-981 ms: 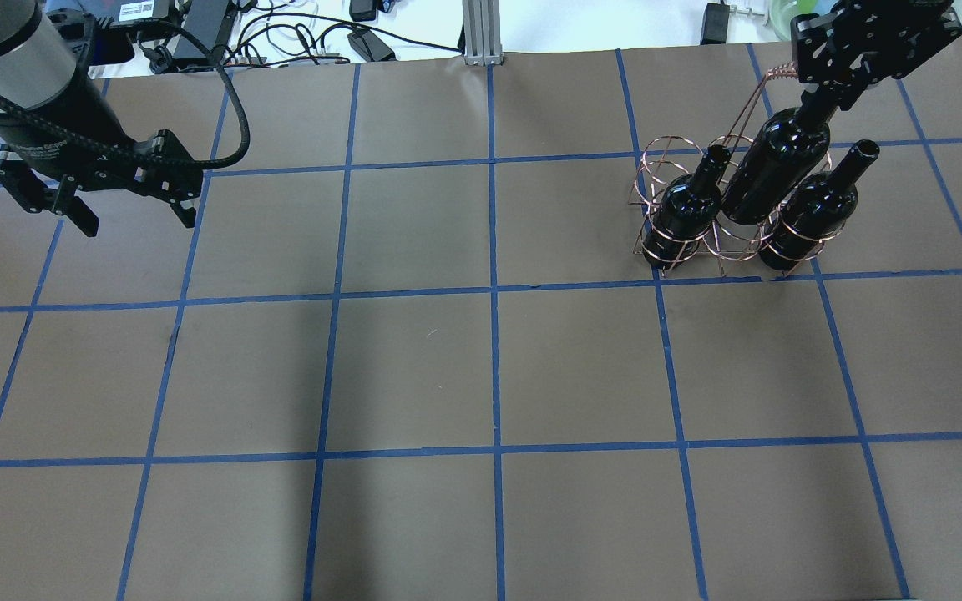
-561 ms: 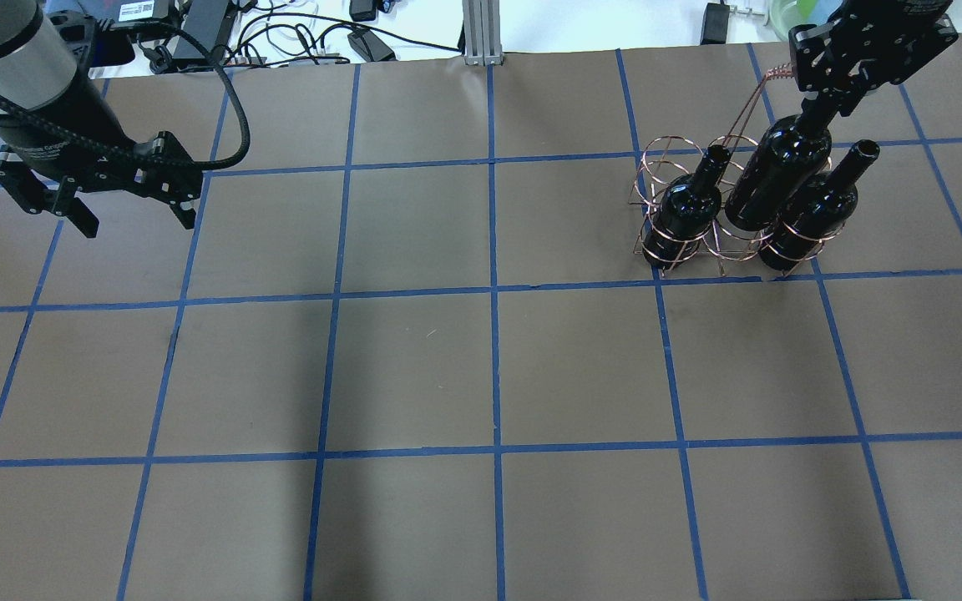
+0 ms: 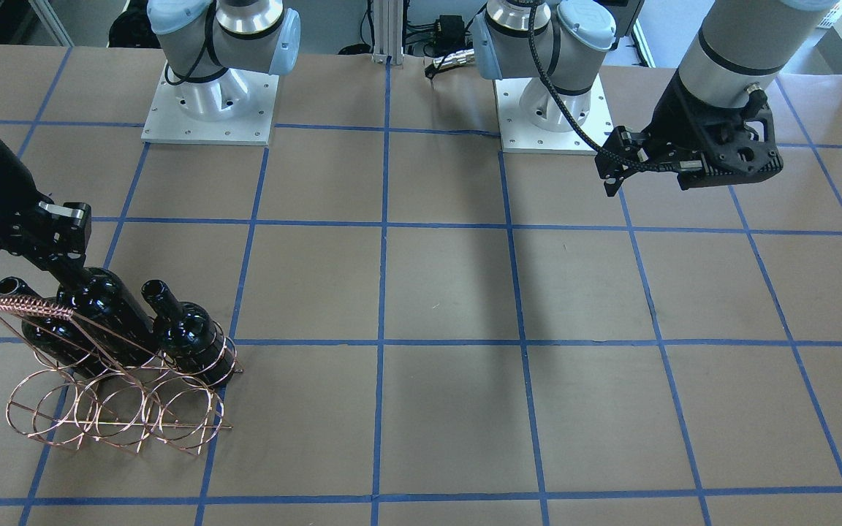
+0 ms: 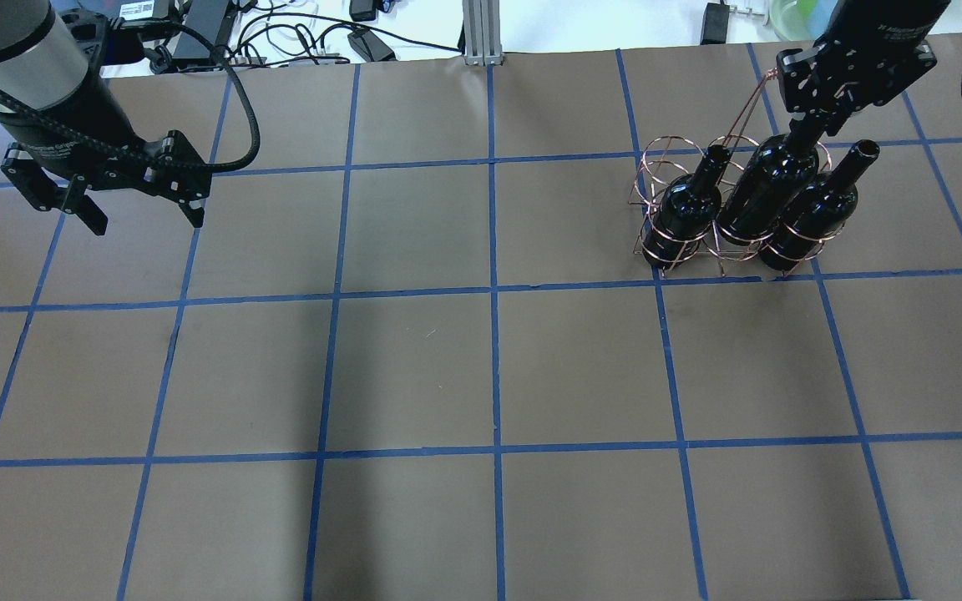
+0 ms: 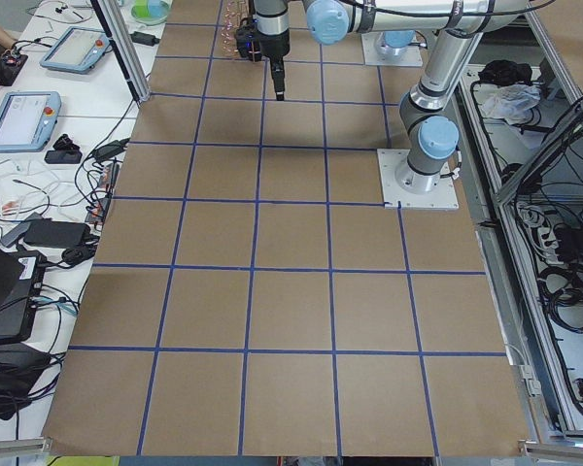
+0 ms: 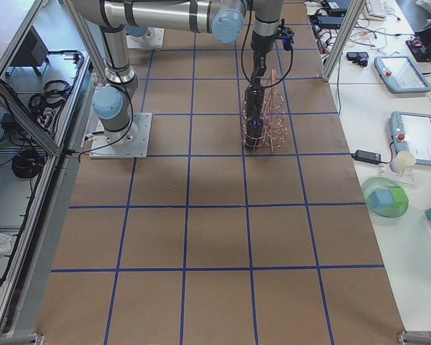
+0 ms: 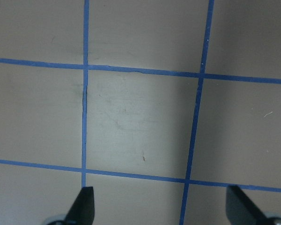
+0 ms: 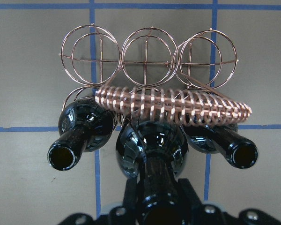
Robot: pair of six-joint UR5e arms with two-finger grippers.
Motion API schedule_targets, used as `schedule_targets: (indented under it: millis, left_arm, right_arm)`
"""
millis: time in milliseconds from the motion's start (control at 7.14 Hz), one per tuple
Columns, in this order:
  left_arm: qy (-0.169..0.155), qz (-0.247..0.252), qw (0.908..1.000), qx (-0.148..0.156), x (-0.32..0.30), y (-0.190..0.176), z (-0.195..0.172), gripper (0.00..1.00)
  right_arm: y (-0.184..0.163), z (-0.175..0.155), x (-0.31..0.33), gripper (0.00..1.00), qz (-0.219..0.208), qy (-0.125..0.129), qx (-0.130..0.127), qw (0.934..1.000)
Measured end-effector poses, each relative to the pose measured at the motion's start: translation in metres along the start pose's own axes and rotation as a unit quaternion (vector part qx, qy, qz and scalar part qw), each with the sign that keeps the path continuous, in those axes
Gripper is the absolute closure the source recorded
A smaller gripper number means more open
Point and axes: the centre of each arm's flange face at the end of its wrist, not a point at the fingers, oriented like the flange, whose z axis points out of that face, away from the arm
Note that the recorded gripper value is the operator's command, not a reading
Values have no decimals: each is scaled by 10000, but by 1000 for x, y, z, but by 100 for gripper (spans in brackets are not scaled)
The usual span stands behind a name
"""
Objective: Place wine into wine basket
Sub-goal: 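Push the bottle down into the rack slot with the right gripper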
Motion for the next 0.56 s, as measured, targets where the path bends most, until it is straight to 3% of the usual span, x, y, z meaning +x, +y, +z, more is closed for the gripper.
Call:
schedule_targets:
  millis: [420,561]
  left_arm:
    - [-27,3,10000,23,2,2,-2,0]
    - [-25,-9,10000,22,2,2,-2,0]
  right_arm:
    - [-8,40,0,76,0,5,0,10000]
    - [-10,47,0,71,-2,1,-30,10000]
